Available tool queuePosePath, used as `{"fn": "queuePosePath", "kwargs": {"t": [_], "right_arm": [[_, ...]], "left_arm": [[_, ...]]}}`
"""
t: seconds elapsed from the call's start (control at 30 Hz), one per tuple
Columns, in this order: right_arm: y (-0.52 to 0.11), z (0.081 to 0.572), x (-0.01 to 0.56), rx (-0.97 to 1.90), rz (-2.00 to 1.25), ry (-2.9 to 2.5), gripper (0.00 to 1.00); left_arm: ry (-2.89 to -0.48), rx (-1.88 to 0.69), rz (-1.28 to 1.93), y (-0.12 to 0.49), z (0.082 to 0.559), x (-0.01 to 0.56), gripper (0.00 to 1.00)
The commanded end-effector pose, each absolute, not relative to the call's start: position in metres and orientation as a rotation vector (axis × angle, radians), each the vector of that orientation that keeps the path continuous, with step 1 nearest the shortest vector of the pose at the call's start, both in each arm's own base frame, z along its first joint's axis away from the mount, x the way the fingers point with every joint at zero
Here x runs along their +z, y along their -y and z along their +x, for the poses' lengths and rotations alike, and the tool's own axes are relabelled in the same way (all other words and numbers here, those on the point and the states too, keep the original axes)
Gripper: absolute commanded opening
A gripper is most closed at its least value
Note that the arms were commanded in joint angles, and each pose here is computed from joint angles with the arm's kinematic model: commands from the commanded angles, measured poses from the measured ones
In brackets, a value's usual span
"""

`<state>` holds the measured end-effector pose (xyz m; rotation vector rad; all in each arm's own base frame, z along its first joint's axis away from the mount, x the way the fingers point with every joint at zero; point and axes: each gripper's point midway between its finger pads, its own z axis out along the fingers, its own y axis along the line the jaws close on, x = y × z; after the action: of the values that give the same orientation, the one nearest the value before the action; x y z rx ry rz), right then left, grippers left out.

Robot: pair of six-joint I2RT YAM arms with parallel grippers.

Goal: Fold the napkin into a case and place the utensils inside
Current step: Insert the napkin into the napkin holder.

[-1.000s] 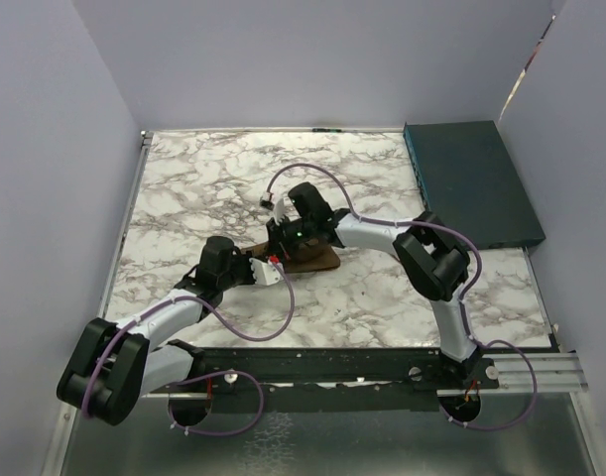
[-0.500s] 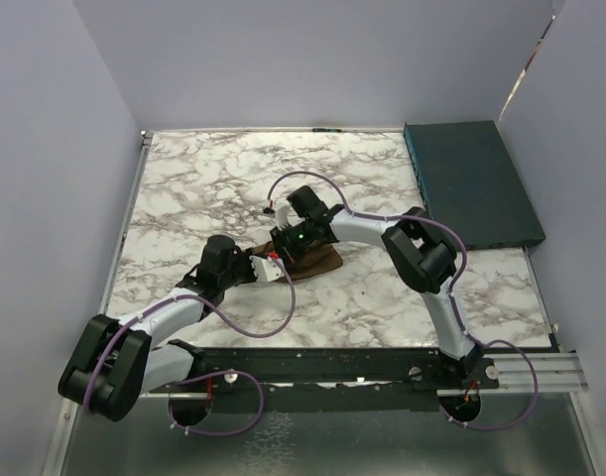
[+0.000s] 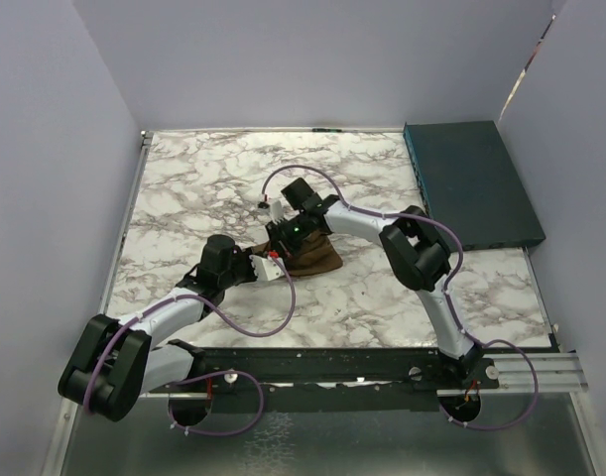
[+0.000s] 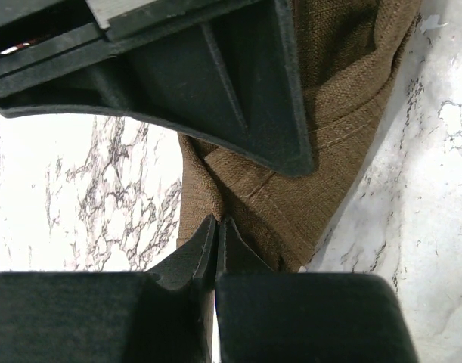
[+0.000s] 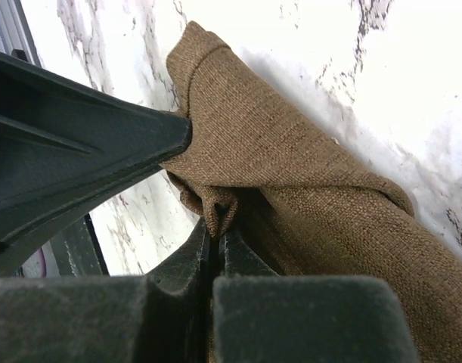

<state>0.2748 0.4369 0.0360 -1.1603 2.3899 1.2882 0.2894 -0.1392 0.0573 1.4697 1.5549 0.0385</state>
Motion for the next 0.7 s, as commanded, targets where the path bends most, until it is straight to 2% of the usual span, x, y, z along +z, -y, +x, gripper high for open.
{"fn": "queuePosePath", "kwargs": {"t": [0.0, 0.53, 0.67], "right_arm": [[-0.44, 0.273, 0.039, 1.323, -1.2, -2.388, 0.01], [-0.433, 0.265, -0.025, 1.296, -1.18, -2.593, 0.0], [-0.439, 0.268, -0.022, 1.322, -1.145, -2.596, 0.0]], "left_arm": [[-1.51, 0.021, 1.496, 0.146, 0.288, 0.063, 0.0], [-1.493, 0.043, 1.483, 0.145, 0.289, 0.069, 0.0], [-1.489, 0.034, 1.451, 0.147, 0.293, 0.076, 0.0]]}}
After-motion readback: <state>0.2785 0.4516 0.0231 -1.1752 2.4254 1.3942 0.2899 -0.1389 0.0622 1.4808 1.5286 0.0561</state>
